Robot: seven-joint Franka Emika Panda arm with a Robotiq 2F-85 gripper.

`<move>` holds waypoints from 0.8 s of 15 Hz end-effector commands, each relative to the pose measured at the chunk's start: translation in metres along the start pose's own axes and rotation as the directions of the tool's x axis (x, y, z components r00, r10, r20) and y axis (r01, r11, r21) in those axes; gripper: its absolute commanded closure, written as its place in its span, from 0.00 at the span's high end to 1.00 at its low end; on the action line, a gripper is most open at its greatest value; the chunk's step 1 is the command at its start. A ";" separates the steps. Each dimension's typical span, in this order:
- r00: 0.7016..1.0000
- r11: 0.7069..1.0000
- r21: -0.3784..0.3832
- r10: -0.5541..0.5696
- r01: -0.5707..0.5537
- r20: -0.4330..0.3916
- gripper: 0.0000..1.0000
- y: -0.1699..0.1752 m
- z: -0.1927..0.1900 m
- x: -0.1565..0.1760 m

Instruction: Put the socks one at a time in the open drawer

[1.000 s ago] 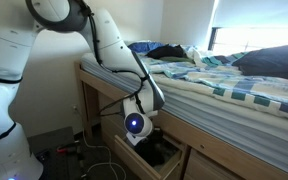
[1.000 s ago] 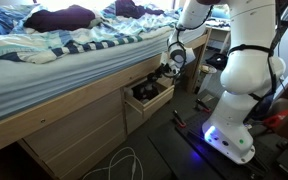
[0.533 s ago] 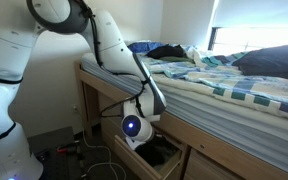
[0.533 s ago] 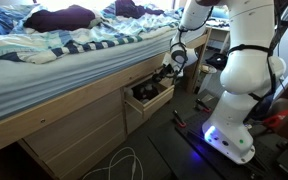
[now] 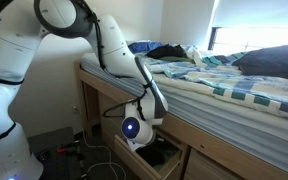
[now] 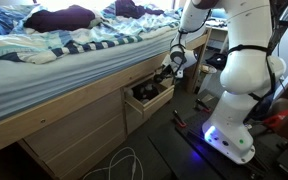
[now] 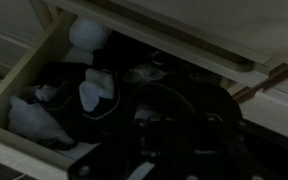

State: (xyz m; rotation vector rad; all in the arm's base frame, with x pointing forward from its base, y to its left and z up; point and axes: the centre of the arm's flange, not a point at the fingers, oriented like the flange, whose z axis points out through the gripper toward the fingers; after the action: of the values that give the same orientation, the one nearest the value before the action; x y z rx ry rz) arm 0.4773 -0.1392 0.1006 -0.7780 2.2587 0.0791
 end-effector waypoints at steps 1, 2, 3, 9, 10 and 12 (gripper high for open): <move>0.999 0.998 0.047 0.031 -0.031 -0.010 0.07 -0.003 0.009 -0.002; 0.999 0.998 0.048 0.040 -0.040 -0.008 0.44 -0.003 0.010 -0.001; 0.999 0.998 0.050 0.046 -0.046 -0.007 0.45 -0.002 0.011 -0.001; 0.998 0.996 0.067 0.057 -0.057 0.000 0.89 -0.001 0.004 0.001; 0.998 0.996 0.071 0.059 -0.059 0.003 0.95 -0.001 0.003 0.000; 0.998 0.996 0.073 0.056 -0.056 0.008 1.00 -0.001 -0.004 -0.001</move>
State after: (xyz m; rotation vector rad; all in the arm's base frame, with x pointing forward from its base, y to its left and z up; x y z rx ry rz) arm 0.4805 -0.1403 0.0901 -0.6864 2.2782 0.0664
